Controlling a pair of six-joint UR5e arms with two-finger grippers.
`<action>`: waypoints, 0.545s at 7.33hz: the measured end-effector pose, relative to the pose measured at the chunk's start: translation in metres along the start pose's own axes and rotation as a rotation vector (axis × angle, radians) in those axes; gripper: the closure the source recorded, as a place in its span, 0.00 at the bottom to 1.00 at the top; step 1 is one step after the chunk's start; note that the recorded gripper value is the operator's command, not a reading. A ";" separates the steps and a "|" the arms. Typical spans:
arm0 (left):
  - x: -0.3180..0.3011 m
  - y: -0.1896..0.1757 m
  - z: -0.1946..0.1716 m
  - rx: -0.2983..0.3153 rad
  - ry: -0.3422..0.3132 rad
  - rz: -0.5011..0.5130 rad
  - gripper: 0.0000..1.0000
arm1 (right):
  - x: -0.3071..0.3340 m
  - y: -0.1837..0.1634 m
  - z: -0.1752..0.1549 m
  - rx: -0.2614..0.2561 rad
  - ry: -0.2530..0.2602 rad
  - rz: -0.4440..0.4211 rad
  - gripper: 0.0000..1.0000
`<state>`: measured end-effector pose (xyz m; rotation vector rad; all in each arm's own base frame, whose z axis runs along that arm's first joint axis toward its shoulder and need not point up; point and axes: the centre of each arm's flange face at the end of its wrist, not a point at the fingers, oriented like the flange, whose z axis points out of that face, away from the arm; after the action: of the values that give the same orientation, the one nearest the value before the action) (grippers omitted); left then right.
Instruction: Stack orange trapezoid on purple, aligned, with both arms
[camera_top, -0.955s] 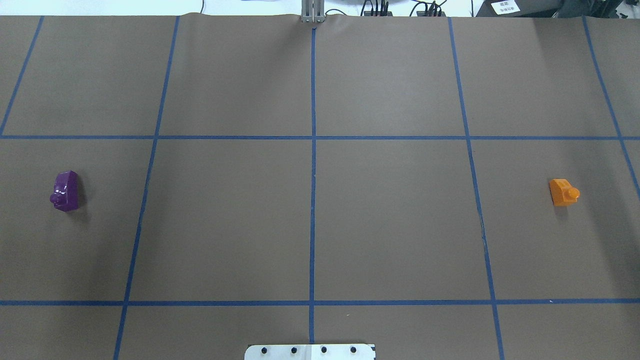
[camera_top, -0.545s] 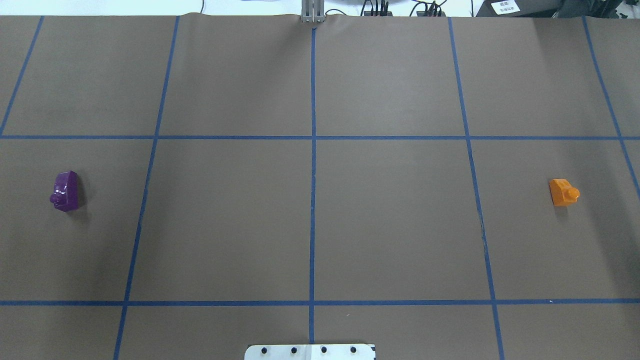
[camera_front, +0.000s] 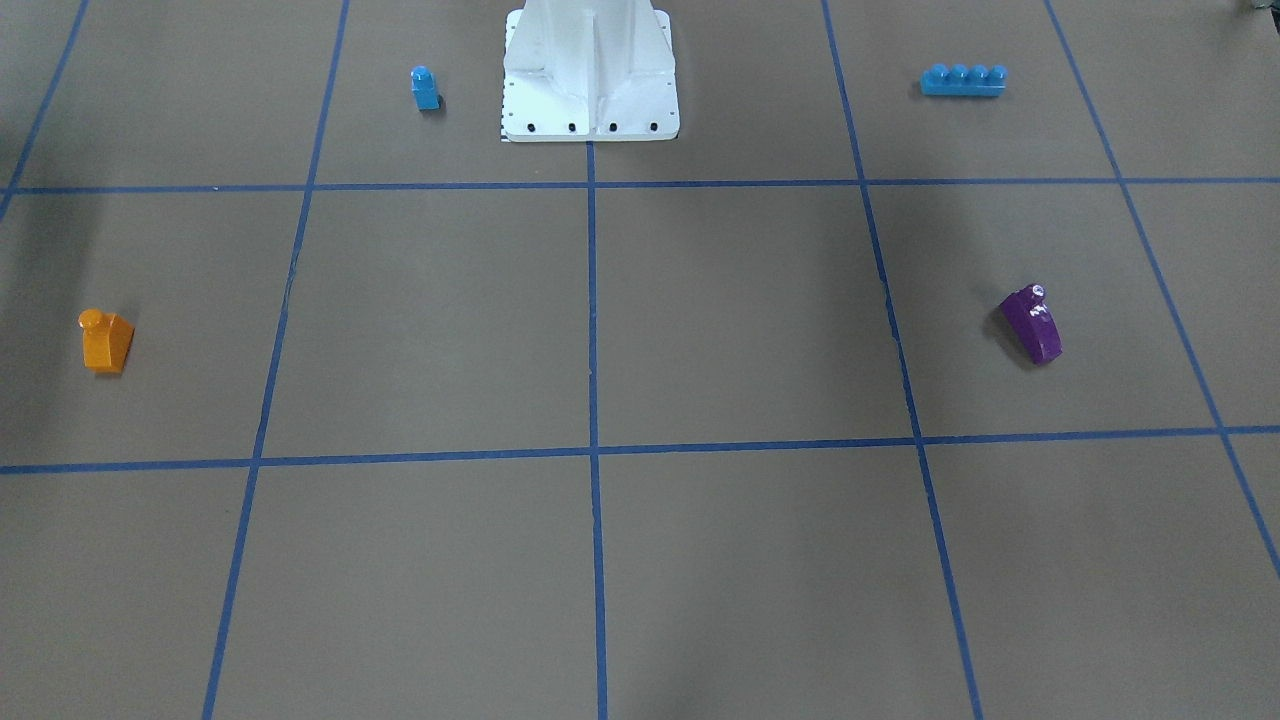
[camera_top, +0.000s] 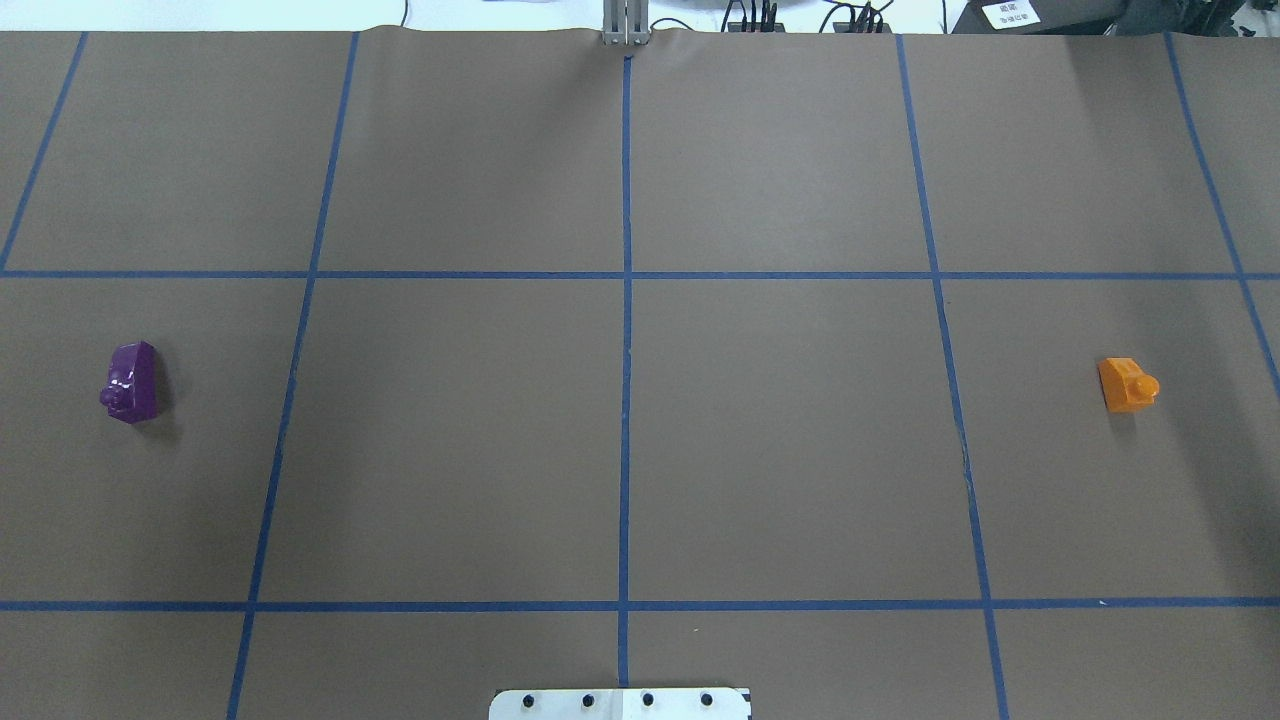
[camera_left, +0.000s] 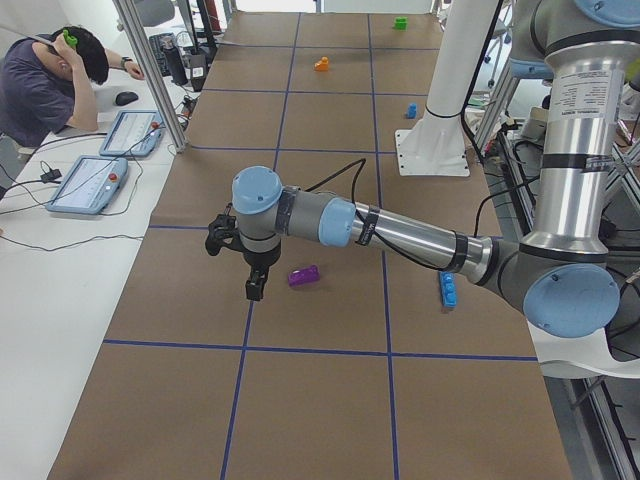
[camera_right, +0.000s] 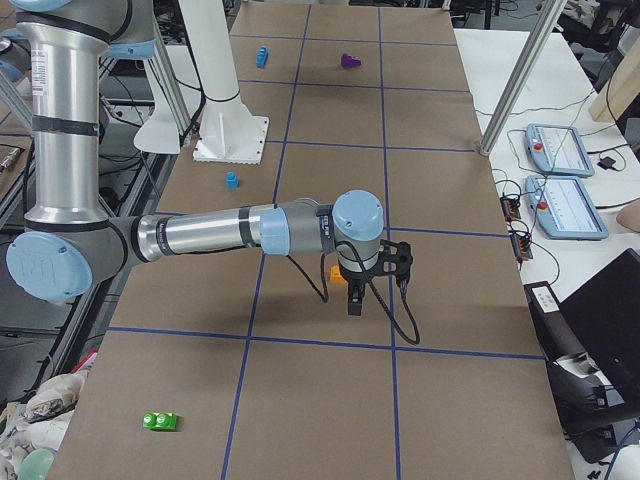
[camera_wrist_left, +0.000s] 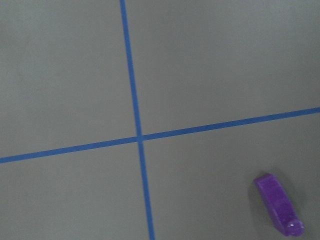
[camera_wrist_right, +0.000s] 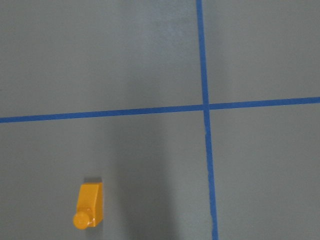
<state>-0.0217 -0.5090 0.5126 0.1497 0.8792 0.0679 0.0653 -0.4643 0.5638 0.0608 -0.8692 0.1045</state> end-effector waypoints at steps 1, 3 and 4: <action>0.026 -0.011 0.007 -0.005 0.059 -0.084 0.00 | -0.006 -0.001 -0.001 -0.006 -0.042 -0.002 0.00; 0.069 -0.031 0.050 -0.029 0.079 -0.185 0.00 | -0.010 -0.001 0.001 -0.016 -0.085 0.000 0.00; 0.091 -0.030 0.082 -0.014 0.027 -0.232 0.00 | -0.010 -0.001 0.002 -0.017 -0.087 0.002 0.00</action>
<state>0.0992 -0.5357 0.4897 0.0330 0.9174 -0.1403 0.0578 -0.4657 0.5577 0.0486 -0.9573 0.0964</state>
